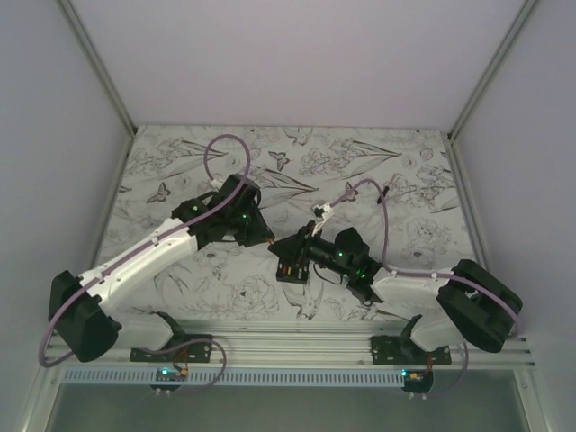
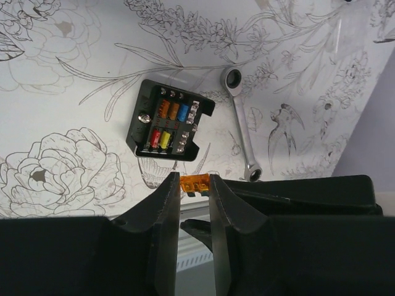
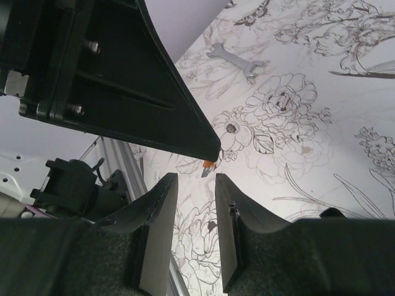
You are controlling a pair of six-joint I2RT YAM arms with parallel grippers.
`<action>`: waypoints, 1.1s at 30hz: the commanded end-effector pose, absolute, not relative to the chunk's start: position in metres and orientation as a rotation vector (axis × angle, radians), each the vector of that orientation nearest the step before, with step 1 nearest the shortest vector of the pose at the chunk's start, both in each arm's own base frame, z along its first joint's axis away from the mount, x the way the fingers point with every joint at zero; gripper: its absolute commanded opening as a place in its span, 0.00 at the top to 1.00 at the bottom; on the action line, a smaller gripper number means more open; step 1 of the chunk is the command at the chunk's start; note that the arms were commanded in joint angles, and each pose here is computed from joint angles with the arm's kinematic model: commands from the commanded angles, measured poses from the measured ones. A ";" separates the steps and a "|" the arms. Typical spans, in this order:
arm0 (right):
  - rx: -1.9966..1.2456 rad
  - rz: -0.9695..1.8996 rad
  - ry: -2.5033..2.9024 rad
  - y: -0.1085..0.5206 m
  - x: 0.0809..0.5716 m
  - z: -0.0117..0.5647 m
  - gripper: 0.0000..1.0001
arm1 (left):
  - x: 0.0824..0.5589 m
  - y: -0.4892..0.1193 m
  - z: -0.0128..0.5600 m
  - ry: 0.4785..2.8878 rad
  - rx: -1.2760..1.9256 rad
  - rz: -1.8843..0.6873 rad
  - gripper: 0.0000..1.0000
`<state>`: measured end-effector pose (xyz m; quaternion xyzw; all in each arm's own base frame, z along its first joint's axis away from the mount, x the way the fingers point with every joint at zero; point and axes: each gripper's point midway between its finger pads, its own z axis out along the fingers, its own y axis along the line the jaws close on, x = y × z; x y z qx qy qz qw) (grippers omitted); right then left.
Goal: Snap on the fuse box
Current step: Pick up the fuse from the center of the board.
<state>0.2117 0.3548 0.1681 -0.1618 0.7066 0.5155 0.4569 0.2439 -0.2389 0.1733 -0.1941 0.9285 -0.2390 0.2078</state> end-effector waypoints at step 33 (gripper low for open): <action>-0.644 1.312 1.588 0.345 0.205 0.206 1.00 | 0.220 -0.228 0.231 2.367 -0.075 -0.790 0.51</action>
